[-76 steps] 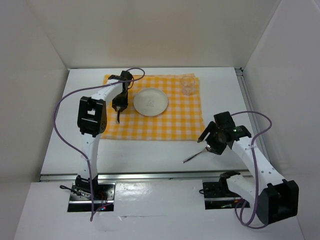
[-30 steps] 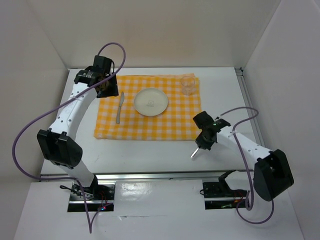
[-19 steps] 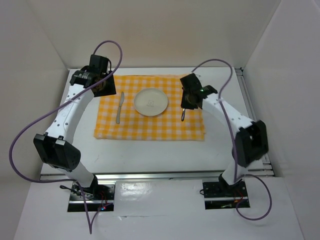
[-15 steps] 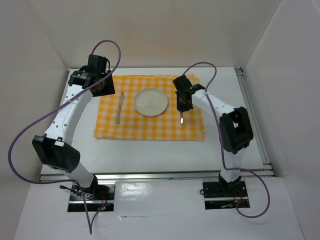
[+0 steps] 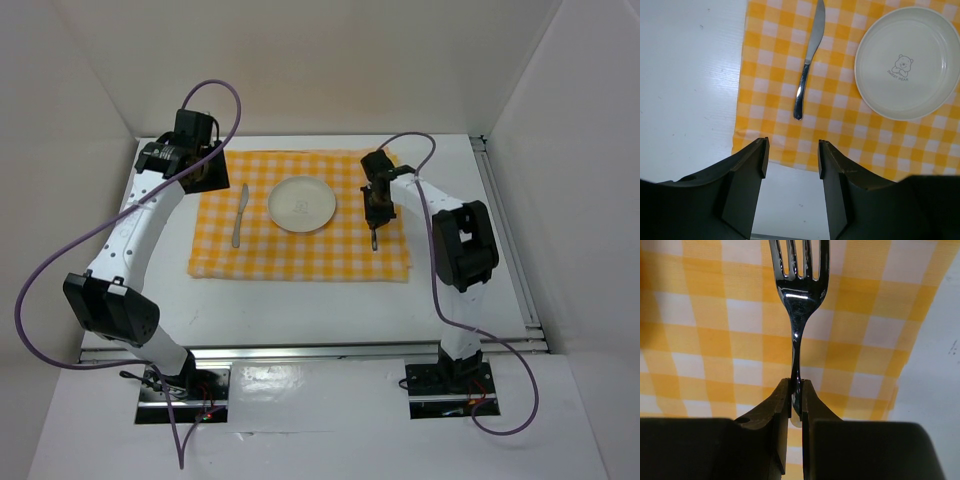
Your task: Set the dinner table for one person
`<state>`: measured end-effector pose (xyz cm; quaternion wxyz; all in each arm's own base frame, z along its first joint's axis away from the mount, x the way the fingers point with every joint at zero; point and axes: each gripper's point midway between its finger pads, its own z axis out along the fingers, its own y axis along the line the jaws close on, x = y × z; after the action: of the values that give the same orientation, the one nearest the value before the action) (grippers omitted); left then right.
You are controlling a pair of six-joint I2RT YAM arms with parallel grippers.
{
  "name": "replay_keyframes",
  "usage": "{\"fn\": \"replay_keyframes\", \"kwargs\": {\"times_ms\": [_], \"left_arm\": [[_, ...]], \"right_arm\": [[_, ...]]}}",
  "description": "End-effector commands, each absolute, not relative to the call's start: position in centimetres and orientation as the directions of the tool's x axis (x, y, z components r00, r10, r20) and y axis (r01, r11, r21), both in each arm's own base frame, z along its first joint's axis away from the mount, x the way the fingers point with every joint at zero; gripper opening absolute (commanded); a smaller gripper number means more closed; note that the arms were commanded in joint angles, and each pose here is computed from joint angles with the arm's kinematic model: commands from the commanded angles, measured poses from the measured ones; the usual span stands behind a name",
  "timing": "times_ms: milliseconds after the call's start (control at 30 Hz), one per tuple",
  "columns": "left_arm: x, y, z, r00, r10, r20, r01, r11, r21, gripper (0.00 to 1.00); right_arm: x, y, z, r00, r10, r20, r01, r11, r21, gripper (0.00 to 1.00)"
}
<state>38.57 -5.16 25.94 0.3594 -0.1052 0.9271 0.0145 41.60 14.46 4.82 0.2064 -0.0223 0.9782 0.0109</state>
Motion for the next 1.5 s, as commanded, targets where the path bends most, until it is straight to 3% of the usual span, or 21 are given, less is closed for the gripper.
{"fn": "replay_keyframes", "kwargs": {"times_ms": [0, 700, 833, 933, 1033, 1233, 1367, 1467], "left_arm": [[38.1, -4.9, 27.1, -0.699, -0.172, -0.694, -0.190, 0.980, -0.051, 0.60], [37.9, -4.5, 26.5, -0.709, -0.160, -0.687, -0.196, 0.980, -0.025, 0.60], [37.7, -4.5, 26.5, -0.709, -0.160, -0.687, -0.196, 0.980, -0.025, 0.60], [37.7, -4.5, 26.5, -0.709, -0.160, -0.687, -0.196, 0.980, -0.025, 0.60], [37.4, -4.4, 26.5, -0.709, -0.160, -0.687, -0.196, 0.980, -0.025, 0.60], [37.4, -4.4, 26.5, -0.709, -0.160, -0.687, -0.196, 0.980, -0.025, 0.60], [37.4, -4.4, 27.2, -0.694, -0.172, -0.699, -0.202, 0.979, -0.040, 0.60], [37.3, -4.4, 27.4, -0.694, -0.172, -0.699, -0.202, 0.979, -0.040, 0.60]], "right_arm": [[42.0, 15.3, 5.2, -0.916, -0.063, -0.396, -0.089, 0.995, 0.049, 0.00], [39.2, 14.2, 4.6, -0.955, 0.045, -0.292, 0.010, 0.993, 0.120, 0.00], [39.7, 13.8, 4.2, -0.952, 0.066, -0.301, 0.032, 0.993, 0.117, 0.13], [40.4, 13.7, 4.3, -0.942, 0.078, -0.325, 0.044, 0.993, 0.108, 0.17], [40.6, 13.7, 4.3, -0.940, 0.068, -0.335, 0.033, 0.994, 0.107, 0.39], [41.1, 13.6, 5.2, -0.935, 0.060, -0.349, 0.027, 0.995, 0.100, 0.62], [41.9, 13.7, 9.9, -0.899, 0.080, -0.430, 0.029, 0.992, 0.125, 0.77], [42.2, 13.9, 15.3, -0.856, 0.085, -0.509, 0.017, 0.990, 0.137, 0.80]]}}
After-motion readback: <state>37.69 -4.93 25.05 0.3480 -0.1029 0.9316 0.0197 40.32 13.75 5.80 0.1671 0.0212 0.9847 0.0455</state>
